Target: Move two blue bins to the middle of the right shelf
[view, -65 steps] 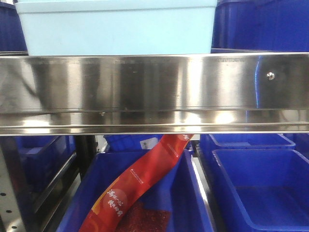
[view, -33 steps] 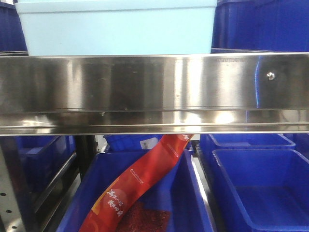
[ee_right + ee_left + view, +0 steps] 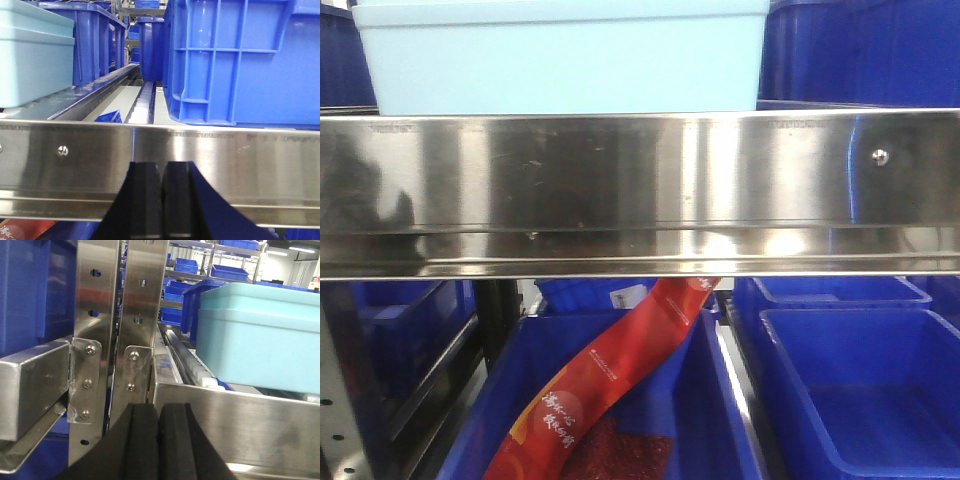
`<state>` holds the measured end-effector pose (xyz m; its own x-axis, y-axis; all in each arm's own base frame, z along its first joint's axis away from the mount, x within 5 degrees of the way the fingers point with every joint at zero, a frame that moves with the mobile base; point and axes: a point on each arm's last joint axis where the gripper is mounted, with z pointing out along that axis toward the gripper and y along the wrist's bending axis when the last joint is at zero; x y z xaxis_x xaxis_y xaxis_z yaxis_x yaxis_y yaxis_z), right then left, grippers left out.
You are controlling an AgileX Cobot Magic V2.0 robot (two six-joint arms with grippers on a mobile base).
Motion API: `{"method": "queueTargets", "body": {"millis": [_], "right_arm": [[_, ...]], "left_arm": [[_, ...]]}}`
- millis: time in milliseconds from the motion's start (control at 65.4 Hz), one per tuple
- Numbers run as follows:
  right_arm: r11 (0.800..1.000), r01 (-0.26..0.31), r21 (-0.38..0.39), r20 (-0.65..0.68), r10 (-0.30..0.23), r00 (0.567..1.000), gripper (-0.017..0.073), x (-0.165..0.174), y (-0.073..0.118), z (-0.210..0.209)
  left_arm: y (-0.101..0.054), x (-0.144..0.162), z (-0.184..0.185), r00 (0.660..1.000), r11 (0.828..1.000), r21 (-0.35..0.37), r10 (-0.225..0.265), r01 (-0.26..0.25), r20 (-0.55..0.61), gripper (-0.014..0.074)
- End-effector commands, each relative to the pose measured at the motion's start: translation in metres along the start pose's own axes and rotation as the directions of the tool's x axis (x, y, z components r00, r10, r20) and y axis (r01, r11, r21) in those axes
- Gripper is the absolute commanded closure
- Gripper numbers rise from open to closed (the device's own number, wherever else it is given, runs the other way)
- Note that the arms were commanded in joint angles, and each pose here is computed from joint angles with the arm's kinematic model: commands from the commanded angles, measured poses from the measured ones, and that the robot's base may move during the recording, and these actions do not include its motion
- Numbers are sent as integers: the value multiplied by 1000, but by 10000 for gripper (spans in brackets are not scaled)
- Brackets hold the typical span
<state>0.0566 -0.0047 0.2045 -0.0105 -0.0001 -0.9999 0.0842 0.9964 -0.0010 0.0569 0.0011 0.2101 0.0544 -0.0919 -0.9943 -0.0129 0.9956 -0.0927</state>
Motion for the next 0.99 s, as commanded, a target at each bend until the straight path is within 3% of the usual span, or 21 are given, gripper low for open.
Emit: {"method": "queueTargets", "body": {"millis": [0, 92, 199, 979], "right_arm": [[1000, -4, 4, 16, 4, 1000, 724, -1, 0, 0], [1000, -4, 4, 16, 4, 1000, 724, -1, 0, 0], [1000, -4, 4, 16, 4, 1000, 724, -1, 0, 0], [1000, -4, 4, 16, 4, 1000, 724, -1, 0, 0]], "left_arm": [[0, -2, -1, 999, 999, 1, 37, -37, 23, 704], [0, -2, -1, 998, 999, 1, 52, -52, 26, 704], [0, -4, -1, 988, 989, -1, 149, -150, 40, 704], [-1, -6, -1, 987, 989, 0, 145, -145, 69, 704]]}}
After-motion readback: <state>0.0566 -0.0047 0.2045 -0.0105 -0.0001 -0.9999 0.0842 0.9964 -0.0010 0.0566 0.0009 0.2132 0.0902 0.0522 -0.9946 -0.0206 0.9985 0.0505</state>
